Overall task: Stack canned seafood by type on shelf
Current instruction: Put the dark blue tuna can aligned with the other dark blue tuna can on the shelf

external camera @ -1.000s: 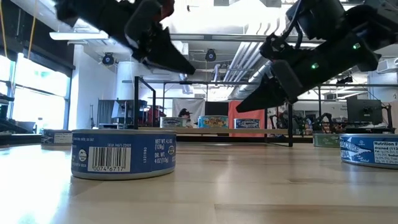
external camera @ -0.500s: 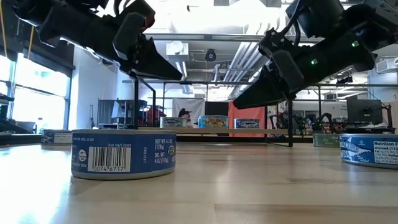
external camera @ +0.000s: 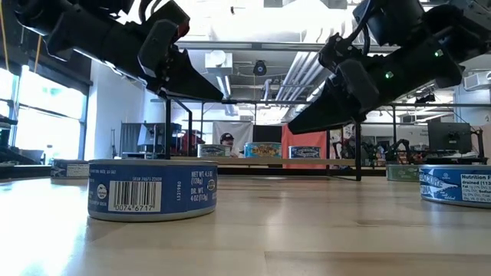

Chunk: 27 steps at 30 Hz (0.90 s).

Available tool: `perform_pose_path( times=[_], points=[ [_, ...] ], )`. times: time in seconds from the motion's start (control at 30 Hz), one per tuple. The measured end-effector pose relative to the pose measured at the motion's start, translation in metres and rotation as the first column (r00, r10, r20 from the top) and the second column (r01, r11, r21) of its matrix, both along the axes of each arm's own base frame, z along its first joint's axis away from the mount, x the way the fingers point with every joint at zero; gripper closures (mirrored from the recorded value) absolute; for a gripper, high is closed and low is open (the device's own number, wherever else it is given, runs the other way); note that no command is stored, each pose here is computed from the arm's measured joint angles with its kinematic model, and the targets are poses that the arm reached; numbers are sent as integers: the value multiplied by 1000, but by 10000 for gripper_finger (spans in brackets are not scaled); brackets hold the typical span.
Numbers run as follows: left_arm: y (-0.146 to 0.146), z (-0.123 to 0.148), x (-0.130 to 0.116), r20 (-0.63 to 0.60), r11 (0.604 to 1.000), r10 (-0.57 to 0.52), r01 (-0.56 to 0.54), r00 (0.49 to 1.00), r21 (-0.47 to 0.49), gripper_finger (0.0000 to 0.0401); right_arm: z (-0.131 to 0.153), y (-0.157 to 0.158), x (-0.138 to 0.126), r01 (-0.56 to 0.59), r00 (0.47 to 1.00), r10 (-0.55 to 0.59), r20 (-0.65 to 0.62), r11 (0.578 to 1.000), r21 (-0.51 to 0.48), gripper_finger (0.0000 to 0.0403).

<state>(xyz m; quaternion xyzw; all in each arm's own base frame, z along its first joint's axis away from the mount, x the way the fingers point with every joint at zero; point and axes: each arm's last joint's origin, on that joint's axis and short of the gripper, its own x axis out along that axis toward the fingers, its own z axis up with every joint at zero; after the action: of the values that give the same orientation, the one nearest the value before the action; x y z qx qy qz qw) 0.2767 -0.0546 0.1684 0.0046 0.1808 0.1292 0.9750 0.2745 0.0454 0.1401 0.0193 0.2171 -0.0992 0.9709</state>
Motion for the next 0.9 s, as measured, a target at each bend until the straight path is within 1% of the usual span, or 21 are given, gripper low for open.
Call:
perform_pose_path(
  times=[0.13,0.23,0.33,0.47,0.6,0.73,0.83,0.9],
  points=[
    [0,0,0,-1,1000,0,0,1000,1,401,10,0,-5,-19,1000,19,-7,1000,-15,171],
    [0,0,0,-4,1000,-4,4,1000,10,401,24,0,-13,-33,999,33,-12,999,-34,171],
    [0,0,0,-9,1000,-5,5,1000,16,401,43,0,-22,-43,999,42,-20,998,-35,171],
    [0,-1,0,-9,1000,-5,5,1000,16,401,78,7,-29,-58,994,56,-89,998,-18,171],
    [0,-1,0,-10,1000,-5,6,1000,16,401,102,24,-32,-38,975,42,-217,999,24,171],
    [0,-1,0,-8,1000,-5,5,1000,11,401,111,46,-40,-50,925,73,-372,996,71,171],
    [-1,-1,0,-9,1000,-10,10,1000,10,401,116,62,-50,-2,890,75,-449,987,160,171],
    [-2,-1,0,-9,1000,-14,14,1000,10,401,116,71,-58,57,859,83,-505,965,255,171]
  ],
)
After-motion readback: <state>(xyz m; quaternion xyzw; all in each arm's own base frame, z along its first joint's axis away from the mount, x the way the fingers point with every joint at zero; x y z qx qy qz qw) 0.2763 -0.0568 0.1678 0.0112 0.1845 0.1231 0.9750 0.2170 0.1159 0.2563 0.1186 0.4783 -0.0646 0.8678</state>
